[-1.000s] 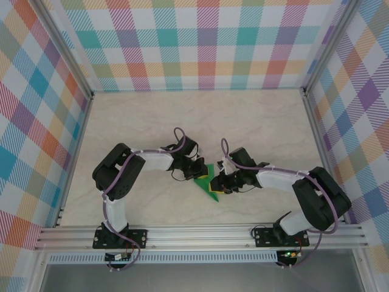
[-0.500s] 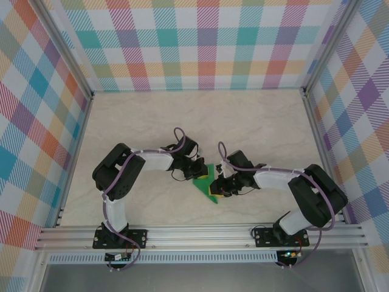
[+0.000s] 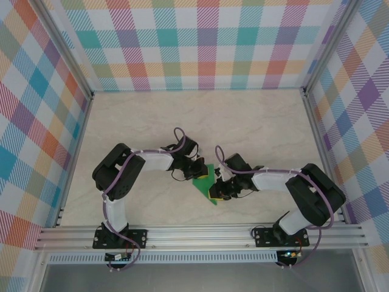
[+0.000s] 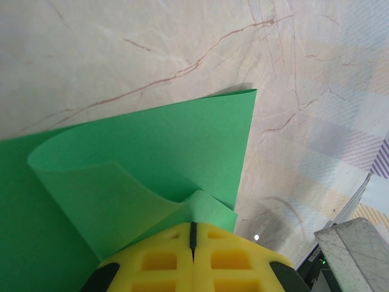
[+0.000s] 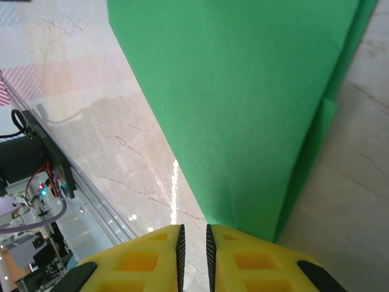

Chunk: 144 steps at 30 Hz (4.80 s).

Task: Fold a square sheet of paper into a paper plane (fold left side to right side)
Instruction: Fourth fold the wing at the center of the table.

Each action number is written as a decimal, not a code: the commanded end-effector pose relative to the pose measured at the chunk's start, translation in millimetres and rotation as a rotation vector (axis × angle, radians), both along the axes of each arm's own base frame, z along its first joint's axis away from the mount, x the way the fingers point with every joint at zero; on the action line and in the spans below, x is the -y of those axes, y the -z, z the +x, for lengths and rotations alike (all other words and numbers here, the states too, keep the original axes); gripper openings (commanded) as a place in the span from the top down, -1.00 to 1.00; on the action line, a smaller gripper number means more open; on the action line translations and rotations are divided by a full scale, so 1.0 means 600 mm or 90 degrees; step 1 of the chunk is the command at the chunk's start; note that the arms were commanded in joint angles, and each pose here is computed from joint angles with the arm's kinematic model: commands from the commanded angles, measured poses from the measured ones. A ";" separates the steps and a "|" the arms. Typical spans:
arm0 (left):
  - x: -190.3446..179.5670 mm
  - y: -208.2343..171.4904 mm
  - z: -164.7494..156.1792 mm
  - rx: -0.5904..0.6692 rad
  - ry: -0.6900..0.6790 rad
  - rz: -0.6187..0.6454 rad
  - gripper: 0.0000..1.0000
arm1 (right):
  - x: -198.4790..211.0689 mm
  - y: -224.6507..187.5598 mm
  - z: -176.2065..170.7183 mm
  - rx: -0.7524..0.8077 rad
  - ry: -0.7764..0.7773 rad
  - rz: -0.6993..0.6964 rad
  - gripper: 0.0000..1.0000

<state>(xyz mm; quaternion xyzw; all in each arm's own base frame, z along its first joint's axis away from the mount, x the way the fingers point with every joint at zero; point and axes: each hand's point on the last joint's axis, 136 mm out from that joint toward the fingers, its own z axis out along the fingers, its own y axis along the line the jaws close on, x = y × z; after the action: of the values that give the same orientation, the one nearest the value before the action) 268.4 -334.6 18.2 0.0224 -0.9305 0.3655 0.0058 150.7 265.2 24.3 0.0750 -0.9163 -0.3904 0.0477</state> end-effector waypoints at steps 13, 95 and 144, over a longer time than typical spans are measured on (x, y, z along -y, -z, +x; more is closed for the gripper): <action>-0.067 0.069 -0.042 -0.073 -0.020 0.120 1.00 | -0.001 -0.011 -0.008 0.018 -0.001 -0.010 0.62; -0.058 0.056 -0.040 -0.060 -0.010 0.093 1.00 | -0.013 -0.027 0.114 0.095 0.118 0.031 0.75; -0.024 0.034 -0.050 -0.046 0.028 0.045 0.85 | 0.026 0.035 0.084 0.038 0.088 -0.098 0.90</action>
<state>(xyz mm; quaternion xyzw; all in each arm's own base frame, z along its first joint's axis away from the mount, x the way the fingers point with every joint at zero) 246.3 -323.9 18.7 0.0156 -0.9325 0.3594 0.0321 208.4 260.5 13.4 0.0189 -0.9375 -0.3472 -0.0175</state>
